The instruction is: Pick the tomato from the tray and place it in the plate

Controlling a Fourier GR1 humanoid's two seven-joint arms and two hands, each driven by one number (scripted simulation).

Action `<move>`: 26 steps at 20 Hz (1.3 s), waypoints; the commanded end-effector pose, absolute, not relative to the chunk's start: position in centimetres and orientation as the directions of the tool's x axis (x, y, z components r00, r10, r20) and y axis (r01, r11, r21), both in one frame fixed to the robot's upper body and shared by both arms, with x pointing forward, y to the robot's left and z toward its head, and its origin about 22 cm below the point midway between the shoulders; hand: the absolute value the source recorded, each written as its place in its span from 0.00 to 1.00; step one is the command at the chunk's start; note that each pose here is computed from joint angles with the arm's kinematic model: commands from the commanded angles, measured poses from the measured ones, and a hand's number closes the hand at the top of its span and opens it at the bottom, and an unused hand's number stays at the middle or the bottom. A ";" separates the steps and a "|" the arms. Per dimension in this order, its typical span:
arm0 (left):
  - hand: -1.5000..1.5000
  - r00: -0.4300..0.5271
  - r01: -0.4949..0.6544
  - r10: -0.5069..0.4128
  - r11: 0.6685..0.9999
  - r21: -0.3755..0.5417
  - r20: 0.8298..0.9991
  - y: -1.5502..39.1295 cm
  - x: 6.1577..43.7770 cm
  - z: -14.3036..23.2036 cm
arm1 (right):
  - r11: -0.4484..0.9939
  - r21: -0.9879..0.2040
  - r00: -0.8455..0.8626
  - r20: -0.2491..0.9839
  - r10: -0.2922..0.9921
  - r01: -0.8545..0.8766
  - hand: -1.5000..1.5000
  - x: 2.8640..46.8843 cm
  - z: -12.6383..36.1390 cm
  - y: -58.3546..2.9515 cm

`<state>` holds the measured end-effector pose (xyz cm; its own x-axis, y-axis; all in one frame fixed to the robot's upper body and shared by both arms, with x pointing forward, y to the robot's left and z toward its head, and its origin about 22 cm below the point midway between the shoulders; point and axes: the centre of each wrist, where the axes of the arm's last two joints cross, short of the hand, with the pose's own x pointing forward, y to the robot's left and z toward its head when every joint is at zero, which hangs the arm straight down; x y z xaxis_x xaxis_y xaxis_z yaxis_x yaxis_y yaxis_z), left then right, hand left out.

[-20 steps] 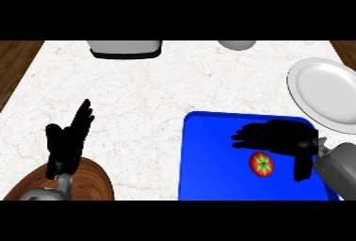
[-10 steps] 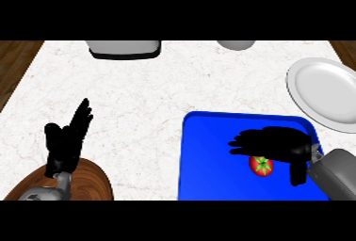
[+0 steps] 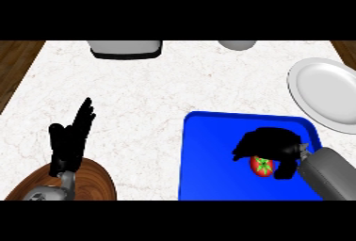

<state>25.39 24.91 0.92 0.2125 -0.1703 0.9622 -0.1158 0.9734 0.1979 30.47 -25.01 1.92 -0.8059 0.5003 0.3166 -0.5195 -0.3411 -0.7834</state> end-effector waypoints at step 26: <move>0.50 0.307 -0.117 -0.134 0.977 0.177 0.942 26.5 24.5 -1.3 | 0.402 -0.915 -0.234 0.382 0.894 0.044 1.00 34.9 10.1 -33.2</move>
